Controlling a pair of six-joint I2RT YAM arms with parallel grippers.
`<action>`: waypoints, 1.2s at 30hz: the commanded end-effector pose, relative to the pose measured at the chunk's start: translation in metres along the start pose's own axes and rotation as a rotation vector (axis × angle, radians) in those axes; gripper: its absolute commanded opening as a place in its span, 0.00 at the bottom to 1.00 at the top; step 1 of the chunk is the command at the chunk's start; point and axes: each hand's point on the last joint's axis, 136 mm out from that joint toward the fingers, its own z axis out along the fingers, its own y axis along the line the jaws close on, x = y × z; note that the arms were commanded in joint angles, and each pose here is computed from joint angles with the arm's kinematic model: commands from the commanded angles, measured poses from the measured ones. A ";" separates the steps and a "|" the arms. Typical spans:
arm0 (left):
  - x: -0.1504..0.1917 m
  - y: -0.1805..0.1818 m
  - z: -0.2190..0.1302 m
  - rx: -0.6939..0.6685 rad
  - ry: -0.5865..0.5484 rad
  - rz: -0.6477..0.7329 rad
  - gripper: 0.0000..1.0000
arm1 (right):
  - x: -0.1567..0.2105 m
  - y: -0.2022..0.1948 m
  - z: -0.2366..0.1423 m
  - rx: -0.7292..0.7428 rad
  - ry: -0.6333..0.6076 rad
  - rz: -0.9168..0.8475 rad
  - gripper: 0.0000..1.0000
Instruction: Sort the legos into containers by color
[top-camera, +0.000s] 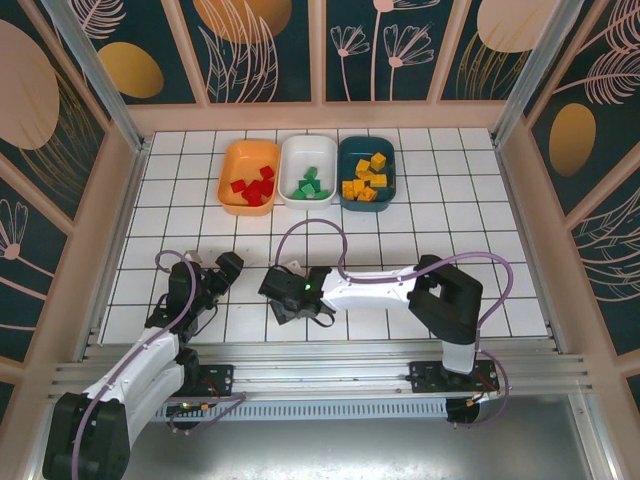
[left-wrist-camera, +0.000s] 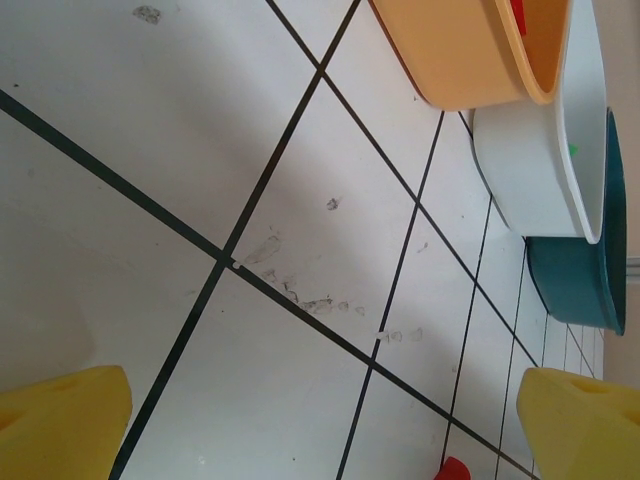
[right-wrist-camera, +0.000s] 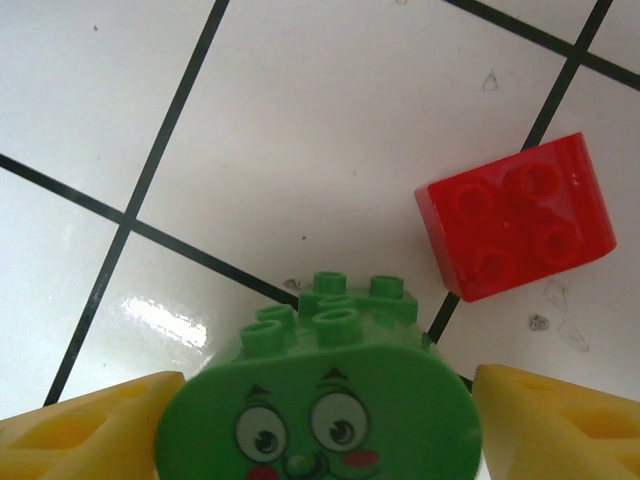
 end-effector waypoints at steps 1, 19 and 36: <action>-0.003 -0.002 -0.001 -0.003 -0.003 0.021 0.98 | -0.003 0.001 0.002 -0.014 -0.007 -0.005 0.74; -0.003 -0.006 0.000 0.003 0.006 0.028 0.99 | 0.002 -0.001 0.010 0.000 0.005 -0.023 0.63; -0.002 -0.028 0.002 0.077 0.043 0.037 0.98 | -0.127 -0.042 -0.061 -0.042 -0.303 0.067 0.55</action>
